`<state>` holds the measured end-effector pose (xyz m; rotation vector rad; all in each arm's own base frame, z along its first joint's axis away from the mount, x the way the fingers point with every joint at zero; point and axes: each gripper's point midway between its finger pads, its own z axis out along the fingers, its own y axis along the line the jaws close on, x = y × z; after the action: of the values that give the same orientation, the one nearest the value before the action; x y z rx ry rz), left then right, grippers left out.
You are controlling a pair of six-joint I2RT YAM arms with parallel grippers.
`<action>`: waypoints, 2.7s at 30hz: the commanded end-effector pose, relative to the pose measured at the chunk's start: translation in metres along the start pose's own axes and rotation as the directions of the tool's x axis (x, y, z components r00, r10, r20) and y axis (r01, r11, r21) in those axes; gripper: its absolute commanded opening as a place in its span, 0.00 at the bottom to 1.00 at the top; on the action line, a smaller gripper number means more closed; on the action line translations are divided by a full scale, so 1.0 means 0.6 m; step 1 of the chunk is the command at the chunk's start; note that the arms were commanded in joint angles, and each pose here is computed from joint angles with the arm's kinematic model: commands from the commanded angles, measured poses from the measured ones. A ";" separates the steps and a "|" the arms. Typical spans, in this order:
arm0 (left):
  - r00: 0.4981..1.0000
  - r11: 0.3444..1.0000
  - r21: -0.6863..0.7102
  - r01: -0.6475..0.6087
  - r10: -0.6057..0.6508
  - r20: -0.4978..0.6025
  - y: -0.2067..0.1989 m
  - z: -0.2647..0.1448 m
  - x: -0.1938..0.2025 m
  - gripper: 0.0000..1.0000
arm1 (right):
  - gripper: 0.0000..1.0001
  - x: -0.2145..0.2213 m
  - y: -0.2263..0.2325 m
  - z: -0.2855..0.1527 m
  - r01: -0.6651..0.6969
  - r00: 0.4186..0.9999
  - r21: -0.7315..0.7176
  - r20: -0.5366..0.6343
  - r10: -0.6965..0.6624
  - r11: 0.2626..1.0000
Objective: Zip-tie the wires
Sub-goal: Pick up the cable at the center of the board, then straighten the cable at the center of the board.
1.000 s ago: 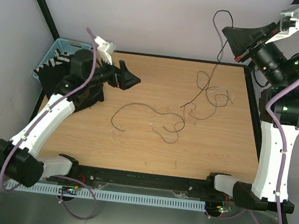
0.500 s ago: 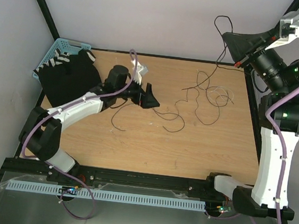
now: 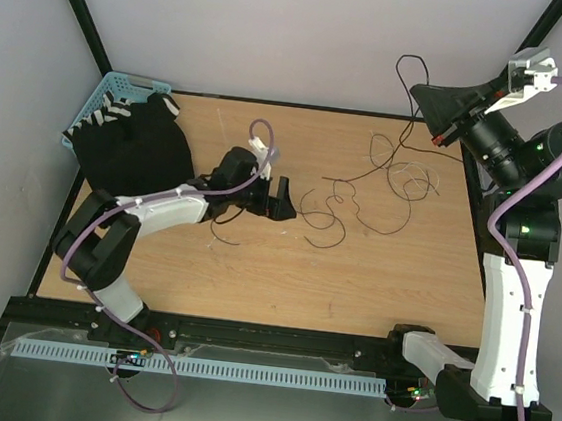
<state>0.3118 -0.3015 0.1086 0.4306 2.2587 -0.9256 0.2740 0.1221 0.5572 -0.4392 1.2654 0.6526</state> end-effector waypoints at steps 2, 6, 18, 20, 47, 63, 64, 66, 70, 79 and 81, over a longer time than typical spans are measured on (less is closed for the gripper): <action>0.999 0.999 -0.044 -0.016 0.018 0.031 -0.006 0.039 -0.019 0.94 | 0.00 -0.009 0.009 -0.012 0.042 0.999 0.002 0.023 -0.042 0.999; 0.999 0.995 -0.095 -0.027 0.031 0.041 0.001 0.064 -0.029 0.92 | 0.00 -0.006 0.011 -0.016 0.047 0.999 -0.001 0.021 -0.047 0.999; 0.990 0.975 -0.201 -0.099 0.117 0.077 0.023 0.092 -0.068 0.87 | 0.00 -0.013 0.028 -0.033 0.070 0.997 -0.009 0.036 -0.070 0.998; 0.990 0.973 -0.205 -0.106 0.123 0.073 0.026 0.099 -0.070 0.86 | 0.00 -0.005 0.026 -0.033 0.065 0.997 -0.008 0.028 -0.065 0.998; 0.994 0.988 -0.110 -0.110 0.108 -0.029 0.017 0.217 -0.033 0.55 | 0.00 -0.001 0.035 -0.047 0.052 0.998 0.002 0.027 -0.052 0.999; 0.974 0.976 -0.007 -0.215 0.215 0.063 -0.051 0.151 -0.097 0.00 | 0.00 0.043 0.005 -0.064 0.042 0.999 0.111 -0.026 -0.040 0.993; 0.972 0.975 -0.010 -0.221 0.221 0.080 -0.058 0.136 -0.105 0.00 | 0.00 0.047 0.001 -0.066 0.045 0.999 0.124 -0.029 -0.042 0.991; 0.967 0.974 -0.022 -0.227 0.228 0.116 -0.068 0.103 -0.121 0.00 | 0.00 0.058 -0.010 -0.068 0.044 0.998 0.153 -0.044 -0.038 0.987; 0.961 0.974 -0.094 -0.208 0.222 0.166 -0.068 0.028 -0.128 0.00 | 0.00 0.087 -0.031 -0.073 0.038 0.996 0.209 -0.087 -0.020 0.977; 0.948 0.907 -0.409 0.097 0.040 0.314 0.075 -0.183 -0.105 0.00 | 0.00 0.139 -0.020 -0.074 -0.011 0.986 0.154 -0.160 0.036 0.988; 0.931 0.889 -0.420 0.182 -0.019 0.364 0.101 -0.221 -0.093 0.00 | 0.00 0.160 -0.004 -0.069 -0.047 0.979 0.082 -0.193 0.062 0.996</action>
<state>0.3346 -0.2276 0.2025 0.1990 2.0209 -0.5504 0.2703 0.0953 0.4649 -0.3160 1.4745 0.5112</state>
